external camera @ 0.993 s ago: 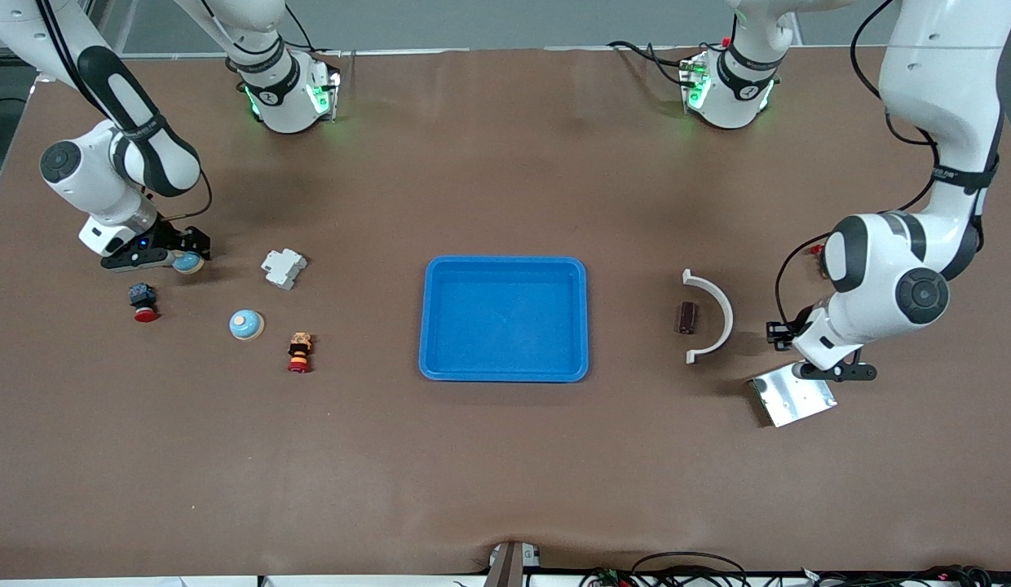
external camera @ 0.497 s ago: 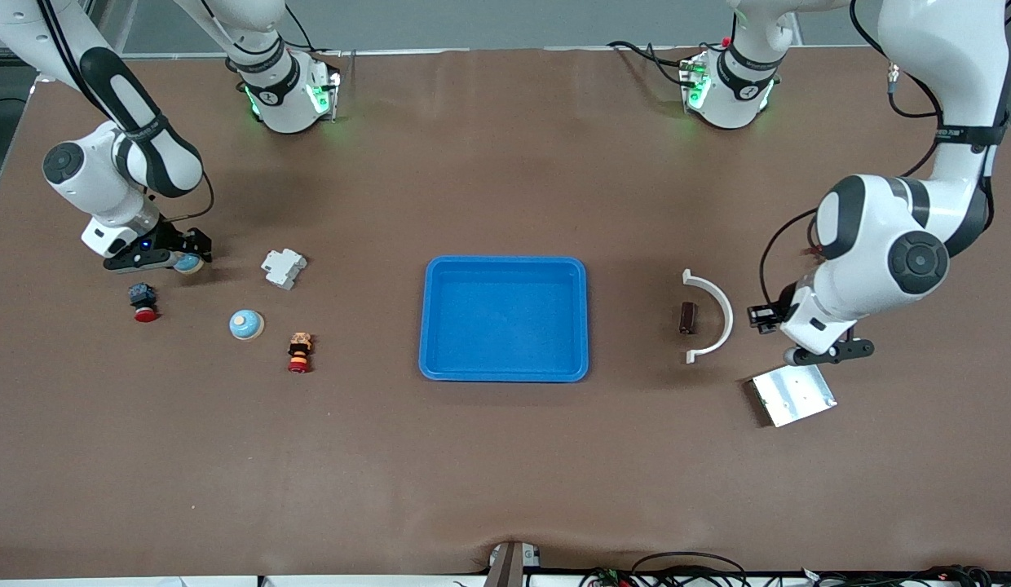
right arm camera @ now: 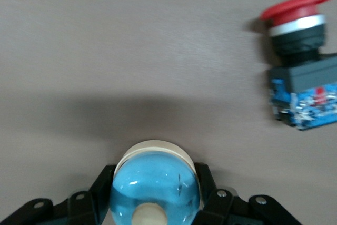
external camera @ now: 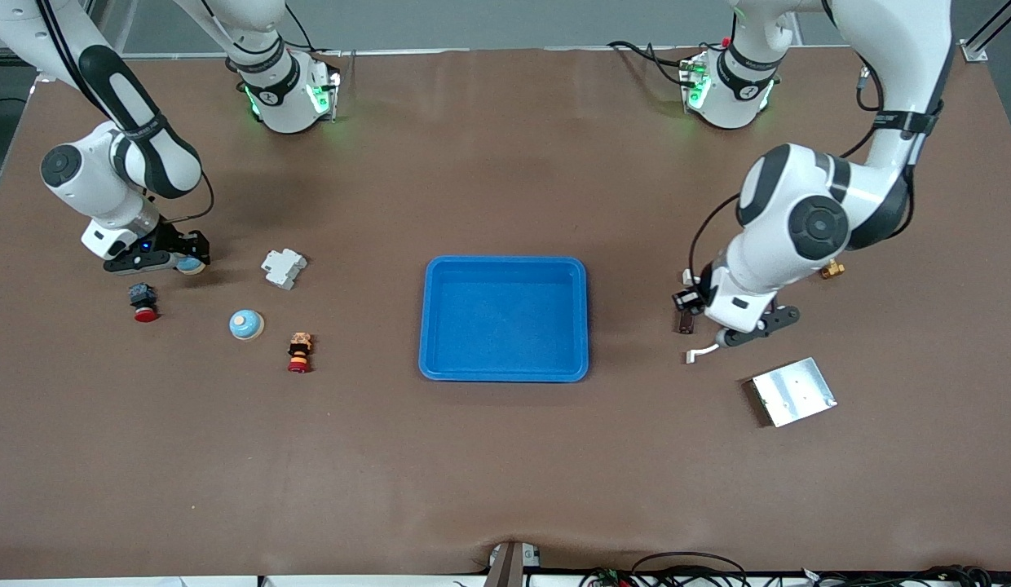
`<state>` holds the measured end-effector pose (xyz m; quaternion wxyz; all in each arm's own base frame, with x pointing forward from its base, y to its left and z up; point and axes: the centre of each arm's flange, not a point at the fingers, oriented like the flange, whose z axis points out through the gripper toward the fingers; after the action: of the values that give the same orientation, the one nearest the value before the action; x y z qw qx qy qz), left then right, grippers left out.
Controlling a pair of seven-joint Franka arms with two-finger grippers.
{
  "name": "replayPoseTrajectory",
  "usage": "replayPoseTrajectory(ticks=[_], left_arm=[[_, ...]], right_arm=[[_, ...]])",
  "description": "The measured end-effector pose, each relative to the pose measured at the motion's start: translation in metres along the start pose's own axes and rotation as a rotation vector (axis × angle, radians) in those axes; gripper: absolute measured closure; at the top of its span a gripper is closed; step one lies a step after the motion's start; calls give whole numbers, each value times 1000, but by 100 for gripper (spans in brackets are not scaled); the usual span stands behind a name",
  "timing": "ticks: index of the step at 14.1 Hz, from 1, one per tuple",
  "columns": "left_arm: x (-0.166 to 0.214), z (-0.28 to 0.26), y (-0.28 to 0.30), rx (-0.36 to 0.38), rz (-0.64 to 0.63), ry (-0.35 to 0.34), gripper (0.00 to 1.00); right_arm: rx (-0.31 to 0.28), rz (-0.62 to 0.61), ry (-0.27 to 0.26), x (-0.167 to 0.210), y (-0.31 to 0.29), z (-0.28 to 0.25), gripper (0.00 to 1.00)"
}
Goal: Place electrolytic capacitor and blue bell in tray
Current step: 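Carry the capacitor and the bell toward the blue tray with both grippers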
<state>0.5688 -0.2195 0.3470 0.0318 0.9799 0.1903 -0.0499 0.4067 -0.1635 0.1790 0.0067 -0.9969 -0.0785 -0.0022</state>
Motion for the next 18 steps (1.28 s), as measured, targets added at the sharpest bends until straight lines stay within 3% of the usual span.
replayPoseTrajectory(ticks=[6, 10, 18], left_arm=[[-51, 16, 60, 8, -60, -15, 66], [-84, 41, 109, 8, -83, -40, 66], [-93, 122, 149, -50, -76, -69, 66]], right_arm=[[12, 52, -64, 63, -58, -107, 32], [80, 138, -79, 86, -130, -175, 32], [75, 391, -47, 112, -341, -221, 32]])
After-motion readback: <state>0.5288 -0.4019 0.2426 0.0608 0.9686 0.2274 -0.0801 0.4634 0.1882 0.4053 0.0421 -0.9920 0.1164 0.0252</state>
